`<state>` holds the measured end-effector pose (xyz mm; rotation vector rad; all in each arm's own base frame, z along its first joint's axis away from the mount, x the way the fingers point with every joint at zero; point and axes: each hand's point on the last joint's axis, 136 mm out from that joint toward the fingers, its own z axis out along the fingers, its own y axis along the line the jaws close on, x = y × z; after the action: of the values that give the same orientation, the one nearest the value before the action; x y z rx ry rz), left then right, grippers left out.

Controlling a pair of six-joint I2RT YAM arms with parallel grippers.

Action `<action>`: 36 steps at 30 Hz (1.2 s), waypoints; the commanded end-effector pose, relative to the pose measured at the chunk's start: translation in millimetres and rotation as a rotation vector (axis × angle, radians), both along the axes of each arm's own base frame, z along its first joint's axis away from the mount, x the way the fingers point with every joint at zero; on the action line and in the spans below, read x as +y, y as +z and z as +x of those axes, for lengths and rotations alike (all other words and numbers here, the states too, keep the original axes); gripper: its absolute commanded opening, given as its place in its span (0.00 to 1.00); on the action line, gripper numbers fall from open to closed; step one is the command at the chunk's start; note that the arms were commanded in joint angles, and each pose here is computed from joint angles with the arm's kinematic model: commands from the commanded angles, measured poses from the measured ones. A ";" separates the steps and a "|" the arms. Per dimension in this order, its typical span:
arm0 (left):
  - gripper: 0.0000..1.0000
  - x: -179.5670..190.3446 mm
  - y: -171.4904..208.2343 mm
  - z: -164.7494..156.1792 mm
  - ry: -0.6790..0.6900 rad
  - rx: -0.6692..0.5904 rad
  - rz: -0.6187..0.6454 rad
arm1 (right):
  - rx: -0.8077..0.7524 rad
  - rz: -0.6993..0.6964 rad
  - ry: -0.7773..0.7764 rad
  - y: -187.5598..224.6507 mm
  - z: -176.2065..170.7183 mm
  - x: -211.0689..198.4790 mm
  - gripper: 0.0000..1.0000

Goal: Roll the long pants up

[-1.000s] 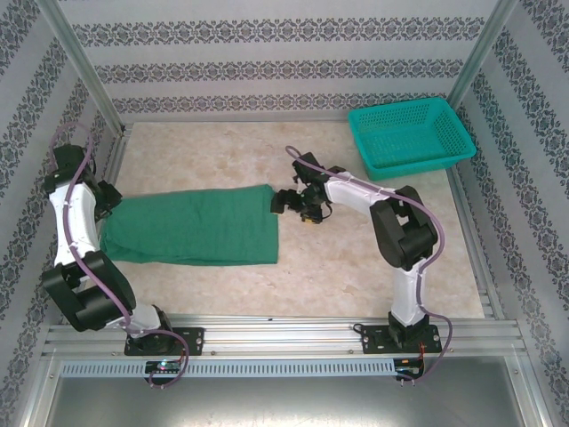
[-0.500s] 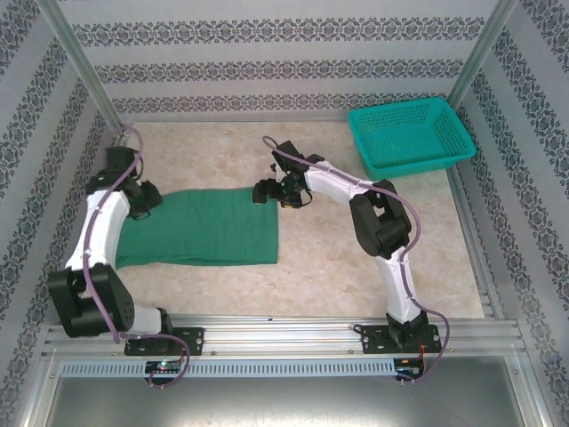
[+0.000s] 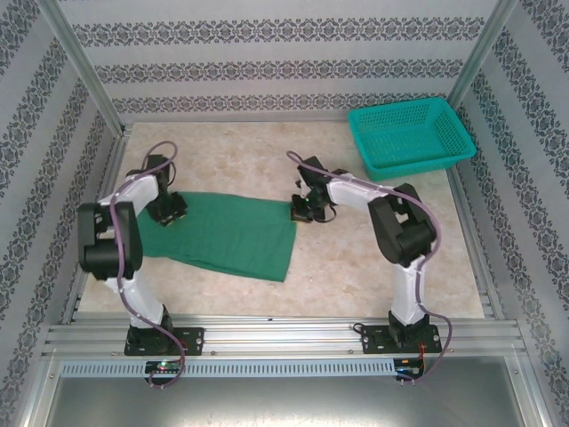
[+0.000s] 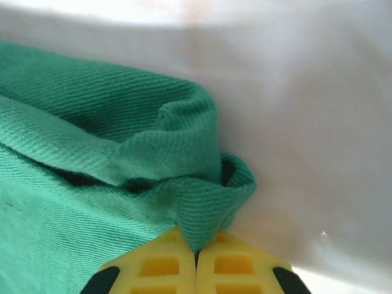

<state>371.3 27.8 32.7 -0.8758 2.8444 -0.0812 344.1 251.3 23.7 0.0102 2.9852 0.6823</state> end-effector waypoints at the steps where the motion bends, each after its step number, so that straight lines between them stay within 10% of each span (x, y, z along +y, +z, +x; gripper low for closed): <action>1: 0.26 -33.0 -7.5 42.5 -0.117 -0.028 0.000 | 0.029 -0.098 -0.002 -5.3 -43.5 -23.9 0.00; 10: 0.22 -176.6 -17.5 138.2 -0.442 -0.051 -0.018 | 0.061 -0.217 0.147 -9.0 -164.8 -10.1 0.00; 17: 0.24 -230.3 0.0 164.4 -0.529 -0.129 -0.031 | 0.016 -0.320 0.156 -5.6 -191.0 -8.8 0.00; 18: 0.28 -229.2 8.5 165.4 -0.535 -0.152 -0.010 | -0.026 -0.344 0.155 1.7 -187.1 -11.6 0.22; 19: 0.40 -227.4 24.2 167.2 -0.544 -0.197 0.034 | -0.101 -0.393 0.138 14.8 -177.8 -18.9 0.87; 20: 0.54 -225.2 42.4 167.2 -0.562 -0.251 0.088 | -0.185 -0.426 0.127 32.8 -167.5 -22.8 0.98; 22: 0.97 -216.9 84.1 163.3 -0.571 -0.362 0.202 | -0.312 -0.470 0.106 64.2 -152.4 -30.2 0.98; 33: 1.00 -226.2 218.3 87.0 -0.713 -0.808 0.057 | -0.199 -0.205 -0.094 56.1 -113.8 -13.9 0.98; 36: 1.00 -200.9 189.9 51.5 -0.632 -0.645 0.045 | -0.219 -0.282 -0.036 58.1 -110.3 -19.3 0.98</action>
<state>437.2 -173.4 264.8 0.1001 2.2355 -0.3059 233.7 223.1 76.7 0.0342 2.8291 0.2186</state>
